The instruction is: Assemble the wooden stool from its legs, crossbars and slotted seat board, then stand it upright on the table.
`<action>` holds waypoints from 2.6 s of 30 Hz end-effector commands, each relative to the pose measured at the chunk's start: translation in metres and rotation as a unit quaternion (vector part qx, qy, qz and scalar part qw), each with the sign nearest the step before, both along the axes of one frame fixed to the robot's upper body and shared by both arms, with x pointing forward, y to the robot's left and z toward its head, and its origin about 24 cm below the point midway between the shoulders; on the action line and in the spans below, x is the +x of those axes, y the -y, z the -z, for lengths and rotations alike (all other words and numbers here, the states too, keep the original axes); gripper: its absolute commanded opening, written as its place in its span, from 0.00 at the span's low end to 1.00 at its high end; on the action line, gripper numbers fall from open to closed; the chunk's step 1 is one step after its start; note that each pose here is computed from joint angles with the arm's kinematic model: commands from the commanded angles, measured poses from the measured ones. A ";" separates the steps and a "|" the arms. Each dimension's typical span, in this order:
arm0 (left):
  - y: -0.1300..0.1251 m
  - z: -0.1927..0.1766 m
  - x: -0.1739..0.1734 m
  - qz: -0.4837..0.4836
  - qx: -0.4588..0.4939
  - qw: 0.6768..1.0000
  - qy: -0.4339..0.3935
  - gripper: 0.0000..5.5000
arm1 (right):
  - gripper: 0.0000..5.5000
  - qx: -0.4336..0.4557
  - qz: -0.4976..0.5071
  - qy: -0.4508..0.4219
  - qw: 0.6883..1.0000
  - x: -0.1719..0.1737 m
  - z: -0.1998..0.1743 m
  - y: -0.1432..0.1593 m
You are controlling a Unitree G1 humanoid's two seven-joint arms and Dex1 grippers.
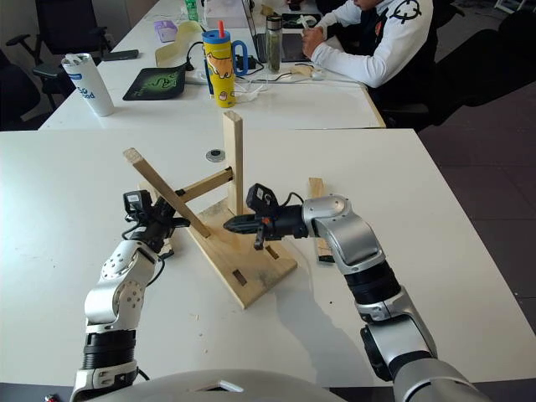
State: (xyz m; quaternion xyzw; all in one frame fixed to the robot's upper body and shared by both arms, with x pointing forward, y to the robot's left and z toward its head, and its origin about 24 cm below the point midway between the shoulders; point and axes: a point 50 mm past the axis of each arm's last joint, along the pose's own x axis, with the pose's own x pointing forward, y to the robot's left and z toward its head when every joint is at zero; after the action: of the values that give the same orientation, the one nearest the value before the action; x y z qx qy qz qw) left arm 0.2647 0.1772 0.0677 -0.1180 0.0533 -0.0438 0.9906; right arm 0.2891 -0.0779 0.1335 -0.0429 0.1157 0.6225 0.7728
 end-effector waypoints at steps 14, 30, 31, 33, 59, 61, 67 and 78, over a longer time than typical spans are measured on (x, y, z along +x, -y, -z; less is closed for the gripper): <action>0.018 -0.004 0.015 0.015 0.000 1.000 0.018 0.12 | 0.00 -0.341 0.014 0.116 0.933 0.014 0.063 0.047; 0.050 0.000 0.068 0.096 0.036 0.994 0.026 0.12 | 0.00 -0.320 0.121 0.128 0.931 0.026 0.068 0.028; 0.048 0.000 0.067 0.093 0.036 0.995 0.027 0.12 | 0.00 -0.316 0.147 0.125 0.929 0.031 0.068 0.028; 0.044 0.001 0.065 0.087 0.035 0.995 0.027 0.12 | 0.00 -0.310 0.193 0.125 0.923 0.039 0.068 0.030; -0.004 0.001 0.020 0.009 0.036 0.999 0.026 0.12 | 0.00 -0.100 0.518 0.078 0.846 0.039 0.025 0.161; -0.005 0.001 0.014 -0.001 0.032 0.999 0.025 0.12 | 0.05 -0.109 0.532 0.019 0.839 0.021 0.039 0.174; -0.006 0.009 0.001 -0.017 0.030 0.999 0.010 0.12 | 0.24 -0.120 0.498 -0.109 0.852 -0.010 0.057 0.173; -0.007 0.008 -0.002 -0.029 0.038 0.999 0.012 0.12 | 0.48 -0.128 0.457 -0.163 0.865 -0.019 0.060 0.160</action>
State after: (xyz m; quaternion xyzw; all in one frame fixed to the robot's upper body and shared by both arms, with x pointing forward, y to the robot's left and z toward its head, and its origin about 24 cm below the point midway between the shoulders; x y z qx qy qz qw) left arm 0.2648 0.1837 0.0606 -0.0829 0.0366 -0.0199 0.9957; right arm 0.2688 -0.2380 0.0709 0.0205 0.3184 0.1732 0.9318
